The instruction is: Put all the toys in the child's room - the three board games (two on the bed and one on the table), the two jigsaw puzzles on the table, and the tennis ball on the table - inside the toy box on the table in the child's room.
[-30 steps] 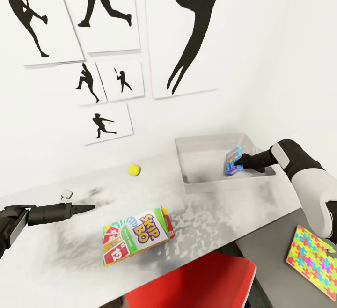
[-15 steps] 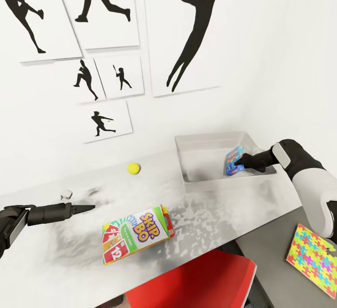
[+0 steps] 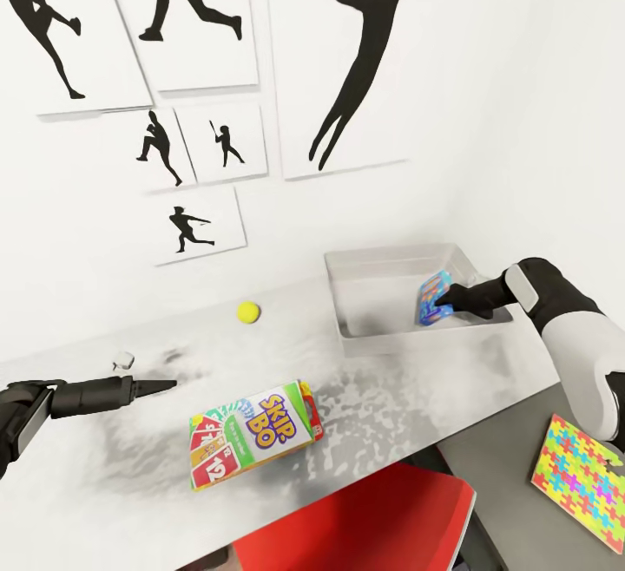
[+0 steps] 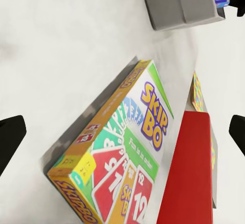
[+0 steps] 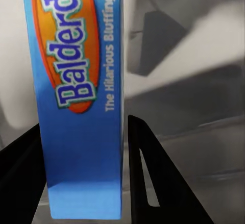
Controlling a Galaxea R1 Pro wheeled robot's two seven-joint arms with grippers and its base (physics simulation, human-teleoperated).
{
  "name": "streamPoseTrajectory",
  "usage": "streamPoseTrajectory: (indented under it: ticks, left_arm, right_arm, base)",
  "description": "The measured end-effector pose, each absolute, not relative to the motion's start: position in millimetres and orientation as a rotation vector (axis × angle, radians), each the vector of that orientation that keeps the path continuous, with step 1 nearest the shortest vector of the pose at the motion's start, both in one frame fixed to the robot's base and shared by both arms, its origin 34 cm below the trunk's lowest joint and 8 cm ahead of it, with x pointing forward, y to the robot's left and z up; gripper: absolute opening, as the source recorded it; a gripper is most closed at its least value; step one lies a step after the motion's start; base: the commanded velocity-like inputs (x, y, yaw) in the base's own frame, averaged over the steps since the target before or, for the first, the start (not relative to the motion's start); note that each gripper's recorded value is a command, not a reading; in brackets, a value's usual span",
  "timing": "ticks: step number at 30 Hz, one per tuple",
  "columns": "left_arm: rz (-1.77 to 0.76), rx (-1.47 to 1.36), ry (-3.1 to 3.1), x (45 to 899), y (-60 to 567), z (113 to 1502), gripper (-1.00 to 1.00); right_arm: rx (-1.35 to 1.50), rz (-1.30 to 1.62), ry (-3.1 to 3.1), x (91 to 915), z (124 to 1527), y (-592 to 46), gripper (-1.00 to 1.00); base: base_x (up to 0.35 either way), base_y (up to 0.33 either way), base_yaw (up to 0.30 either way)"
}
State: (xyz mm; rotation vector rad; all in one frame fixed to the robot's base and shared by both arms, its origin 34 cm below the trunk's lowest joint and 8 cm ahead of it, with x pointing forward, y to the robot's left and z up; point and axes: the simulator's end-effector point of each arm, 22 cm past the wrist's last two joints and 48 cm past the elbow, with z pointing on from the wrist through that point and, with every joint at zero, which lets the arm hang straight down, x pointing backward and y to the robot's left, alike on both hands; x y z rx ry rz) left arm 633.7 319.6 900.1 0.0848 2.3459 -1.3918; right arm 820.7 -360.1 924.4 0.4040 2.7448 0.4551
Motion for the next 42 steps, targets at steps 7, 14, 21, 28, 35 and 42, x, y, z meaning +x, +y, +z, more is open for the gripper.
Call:
streamPoseTrajectory:
  ticks: [7, 14, 21, 28, 35, 42]
  left_arm:
    - [-1.393, 0.084, 2.346, 633.8, 318.9, 899.8, 1.00]
    - [-1.392, 0.085, 2.346, 633.8, 318.8, 899.9, 1.00]
    - [-1.393, 0.084, 2.346, 633.8, 318.8, 899.8, 1.00]
    - [-1.396, 0.098, 2.360, 630.8, 316.1, 897.3, 1.00]
    - [-1.397, 0.101, 2.365, 629.8, 315.4, 896.3, 1.00]
    - [-1.397, 0.102, 2.365, 629.8, 315.3, 896.4, 1.00]
  right_arm:
    - [0.402, 0.455, 2.742, 821.7, 925.5, -359.8, -1.00]
    - [0.398, 0.453, 2.743, 821.9, 925.4, -358.8, -1.00]
    - [0.397, 0.447, 2.742, 821.9, 925.8, -360.6, -1.00]
    - [0.397, 0.443, 2.741, 822.2, 926.4, -361.6, -1.00]
    - [0.396, 0.443, 2.740, 822.5, 926.7, -361.8, -1.00]
    - [0.397, 0.443, 2.740, 822.5, 926.8, -362.1, 1.00]
  base:
    - [0.000, 0.000, 0.000]
    - [0.000, 0.000, 0.000]
    - [0.000, 0.000, 0.000]
    - [0.000, 0.000, 0.000]
    - [0.000, 0.000, 0.000]
    - [0.000, 0.000, 0.000]
